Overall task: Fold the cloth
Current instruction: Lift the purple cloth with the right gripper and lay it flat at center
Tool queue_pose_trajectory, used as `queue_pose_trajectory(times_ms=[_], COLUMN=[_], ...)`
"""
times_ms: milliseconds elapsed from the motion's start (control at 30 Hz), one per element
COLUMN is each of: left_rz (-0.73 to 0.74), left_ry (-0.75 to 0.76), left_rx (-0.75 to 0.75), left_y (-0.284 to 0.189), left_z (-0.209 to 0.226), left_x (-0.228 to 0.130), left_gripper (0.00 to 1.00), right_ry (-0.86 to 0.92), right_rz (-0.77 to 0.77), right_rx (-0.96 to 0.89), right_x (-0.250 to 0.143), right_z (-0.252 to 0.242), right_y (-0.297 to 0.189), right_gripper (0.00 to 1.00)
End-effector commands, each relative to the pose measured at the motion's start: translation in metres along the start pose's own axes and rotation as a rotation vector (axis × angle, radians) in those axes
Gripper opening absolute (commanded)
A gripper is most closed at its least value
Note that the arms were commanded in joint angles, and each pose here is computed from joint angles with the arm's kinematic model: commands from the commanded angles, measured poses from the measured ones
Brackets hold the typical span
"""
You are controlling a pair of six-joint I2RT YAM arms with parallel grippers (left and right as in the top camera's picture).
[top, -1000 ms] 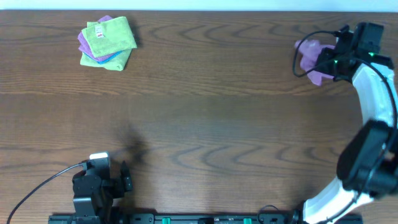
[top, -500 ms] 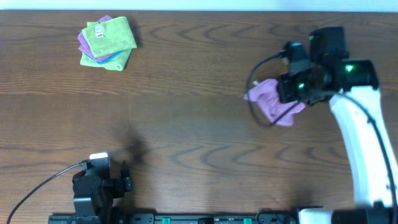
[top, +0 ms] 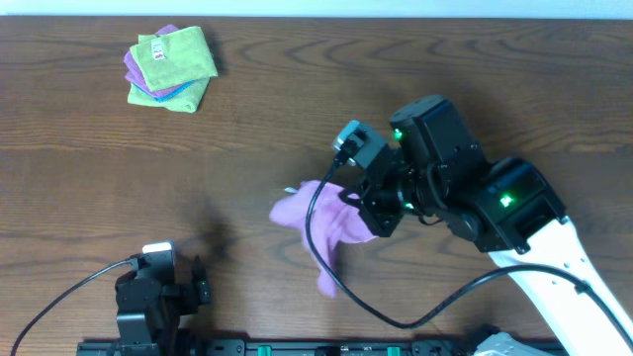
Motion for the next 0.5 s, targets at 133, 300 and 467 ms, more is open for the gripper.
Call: queue_pose_trajectory(times_ms=[133,300,467], left_rz=[0.052,0.052,0.044], left_ry=[0.005,0.005,0.003], left_rx=[0.019,0.017,0.012], left_y=[0.008,0.008,0.008], left_z=[0.002,0.002,0.001], left_x=[-0.012,-0.011,-0.01], left_gripper=[0.95,0.95,0.95], right_ry=[0.025,0.036,0.141], right_rz=[-0.008,0.102,0.113], right_rx=[-0.083,-0.365,-0.779], right_x=[0.012,0.015,0.006], right_z=[-0.024,-0.107,-0.209], right_y=[0.018,0.085,0.114], right_gripper=[0.01,0.02,0.99])
Point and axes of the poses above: each gripper's point midway between its finger pads, its own y axis out along the fingers, its own z axis along the line the jaws close on, x = y × z, the point moved 10 cm from there along -y, back along the fingers, and after that the axes turned 9 degrees about -y, right-handed, at the moved point
